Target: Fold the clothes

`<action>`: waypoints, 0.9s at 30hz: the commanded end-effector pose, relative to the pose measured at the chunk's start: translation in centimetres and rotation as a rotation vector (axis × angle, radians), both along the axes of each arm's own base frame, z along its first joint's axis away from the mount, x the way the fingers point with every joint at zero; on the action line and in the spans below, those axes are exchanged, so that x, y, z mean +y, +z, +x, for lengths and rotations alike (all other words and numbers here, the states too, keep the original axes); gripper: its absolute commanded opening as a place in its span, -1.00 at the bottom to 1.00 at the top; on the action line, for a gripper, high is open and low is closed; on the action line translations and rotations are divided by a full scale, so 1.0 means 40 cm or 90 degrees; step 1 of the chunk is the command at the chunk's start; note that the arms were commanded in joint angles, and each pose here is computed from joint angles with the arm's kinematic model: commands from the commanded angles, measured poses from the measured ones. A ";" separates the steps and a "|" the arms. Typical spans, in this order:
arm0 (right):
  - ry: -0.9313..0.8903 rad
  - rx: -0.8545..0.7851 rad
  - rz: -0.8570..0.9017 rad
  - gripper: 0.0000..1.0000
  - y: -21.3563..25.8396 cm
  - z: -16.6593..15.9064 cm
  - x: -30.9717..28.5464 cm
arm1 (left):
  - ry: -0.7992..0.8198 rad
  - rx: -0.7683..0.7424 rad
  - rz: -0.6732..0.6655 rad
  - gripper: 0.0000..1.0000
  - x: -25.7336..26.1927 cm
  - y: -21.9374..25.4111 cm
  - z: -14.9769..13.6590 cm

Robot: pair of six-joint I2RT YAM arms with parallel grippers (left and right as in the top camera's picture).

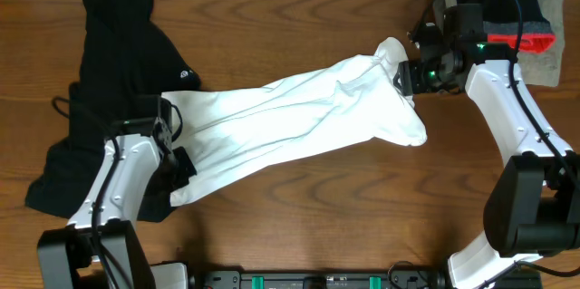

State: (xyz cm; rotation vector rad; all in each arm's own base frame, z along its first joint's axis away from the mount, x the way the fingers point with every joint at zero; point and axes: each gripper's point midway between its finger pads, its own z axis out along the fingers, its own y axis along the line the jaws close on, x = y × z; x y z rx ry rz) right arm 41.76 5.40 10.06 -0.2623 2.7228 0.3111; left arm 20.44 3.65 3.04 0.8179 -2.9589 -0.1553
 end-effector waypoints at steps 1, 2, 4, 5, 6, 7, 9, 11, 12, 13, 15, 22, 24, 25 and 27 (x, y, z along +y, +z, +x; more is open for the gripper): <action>0.005 -0.026 -0.002 0.20 0.036 0.013 -0.005 | 0.005 0.005 0.012 -0.88 0.008 0.006 -0.011; 0.005 -0.026 -0.002 0.20 0.036 0.013 -0.005 | 0.005 0.007 0.007 -0.88 0.004 0.009 -0.012; 0.006 -0.026 -0.002 0.21 0.036 0.013 -0.004 | 0.007 0.009 -0.012 -0.88 -0.008 0.022 -0.011; 0.006 -0.026 -0.002 0.21 0.036 0.013 -0.004 | 0.008 0.008 -0.020 -0.88 -0.013 0.031 -0.009; 0.006 -0.026 -0.002 0.20 0.036 0.013 -0.004 | 0.009 0.003 -0.031 -0.88 -0.021 0.046 -0.004; 0.006 -0.026 -0.002 0.21 0.036 0.013 -0.004 | 0.009 -0.004 -0.034 -0.88 -0.022 0.059 0.002; 0.006 -0.027 -0.002 0.21 0.036 0.014 -0.004 | 0.008 -0.027 -0.033 -0.88 -0.021 0.089 0.020; 0.005 -0.028 -0.002 0.21 0.037 0.015 -0.004 | 0.007 -0.062 -0.033 -0.88 -0.021 0.119 0.045; 0.005 -0.028 -0.002 0.21 0.037 0.015 -0.004 | 0.007 -0.078 -0.034 -0.88 -0.022 0.132 0.055; 0.005 -0.028 -0.002 0.21 0.037 0.015 -0.005 | 0.006 -0.095 -0.035 -0.88 -0.022 0.146 0.066; 0.005 -0.028 -0.002 0.21 0.037 0.015 -0.004 | 0.005 -0.125 -0.032 -0.88 -0.020 0.166 0.087; 0.006 -0.030 -0.002 0.21 0.037 0.016 -0.003 | 0.001 -0.246 -0.020 -0.88 -0.008 0.193 0.199; 0.006 -0.030 -0.002 0.21 0.037 0.016 -0.003 | -0.001 -0.288 -0.015 -0.87 -0.004 0.204 0.241; 0.006 -0.028 -0.002 0.21 0.036 0.015 -0.003 | -0.001 -0.305 -0.013 -0.88 -0.001 0.207 0.259; 0.006 -0.028 -0.002 0.20 0.036 0.014 -0.003 | -0.002 -0.333 -0.008 -0.88 0.003 0.211 0.293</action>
